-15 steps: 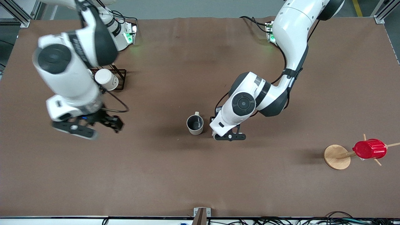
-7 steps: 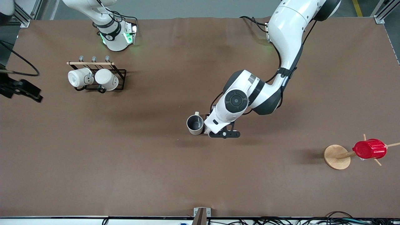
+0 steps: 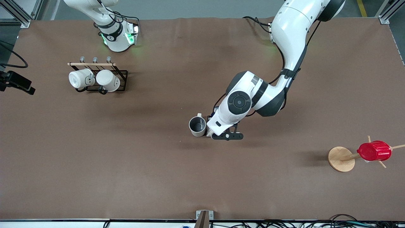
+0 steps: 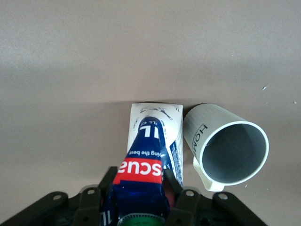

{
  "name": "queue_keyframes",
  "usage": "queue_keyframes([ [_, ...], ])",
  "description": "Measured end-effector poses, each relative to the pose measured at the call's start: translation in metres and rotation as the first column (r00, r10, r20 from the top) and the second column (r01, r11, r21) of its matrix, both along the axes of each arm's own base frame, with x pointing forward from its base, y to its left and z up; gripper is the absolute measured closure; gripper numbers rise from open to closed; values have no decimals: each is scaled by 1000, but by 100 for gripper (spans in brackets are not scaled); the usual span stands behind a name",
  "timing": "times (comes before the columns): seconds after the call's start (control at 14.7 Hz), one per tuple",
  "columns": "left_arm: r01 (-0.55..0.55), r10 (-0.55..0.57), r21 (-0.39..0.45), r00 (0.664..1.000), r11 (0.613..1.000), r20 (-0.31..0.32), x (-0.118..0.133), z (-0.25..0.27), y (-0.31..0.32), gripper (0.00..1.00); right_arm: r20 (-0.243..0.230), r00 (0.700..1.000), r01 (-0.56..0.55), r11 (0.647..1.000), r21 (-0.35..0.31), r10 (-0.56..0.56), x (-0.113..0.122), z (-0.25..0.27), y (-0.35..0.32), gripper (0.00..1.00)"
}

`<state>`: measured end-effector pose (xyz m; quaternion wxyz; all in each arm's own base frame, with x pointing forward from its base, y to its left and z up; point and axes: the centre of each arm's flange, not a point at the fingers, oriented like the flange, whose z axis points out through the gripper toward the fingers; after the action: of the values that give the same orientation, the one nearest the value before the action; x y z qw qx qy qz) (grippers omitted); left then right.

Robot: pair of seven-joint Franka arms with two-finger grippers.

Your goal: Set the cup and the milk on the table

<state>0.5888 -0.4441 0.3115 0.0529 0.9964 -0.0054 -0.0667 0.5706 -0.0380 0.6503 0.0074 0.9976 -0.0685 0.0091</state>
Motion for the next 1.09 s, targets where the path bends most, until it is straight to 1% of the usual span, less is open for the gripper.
queue_keyframes([
  [0.07, 1, -1, 1, 1000, 1000, 1, 0, 0, 0, 39, 0, 1000, 0, 1000, 1, 0, 0, 0, 0, 0],
  [0.14, 1, -1, 2, 1000, 1000, 4, 1, 1, 0, 27, 0, 1000, 0, 1000, 1, 0, 0, 0, 0, 0],
  [0.34, -11, 11, -15, 999, 1000, 33, 9, 20, 5, 1, -2, 1000, -1, 1000, 2, 1, 0, 0, 0, 0],
  [0.54, -48, 53, -47, 994, 998, 98, 25, 77, 31, 0, -6, 1000, -1, 1000, 2, 1, -1, -1, 1, 0],
  [0.68, -83, 92, -65, 986, 994, 142, 36, 123, 67, 0, -6, 1000, -1, 1000, 3, 1, -1, -1, 1, 0],
  [0.82, -95, 106, -71, 978, 993, 179, 42, 162, 113, 0, -6, 1000, -1, 1000, 3, 1, -1, -1, 1, 0],
  [0.88, -98, 109, -67, 975, 993, 191, 40, 177, 137, 0, -7, 1000, -1, 1000, 3, 1, -1, -1, 1, 0],
  [1.09, -119, 128, -52, 966, 991, 223, 23, 215, 204, 0, -7, 1000, -1, 1000, 3, 2, -1, -1, 1, 0],
])
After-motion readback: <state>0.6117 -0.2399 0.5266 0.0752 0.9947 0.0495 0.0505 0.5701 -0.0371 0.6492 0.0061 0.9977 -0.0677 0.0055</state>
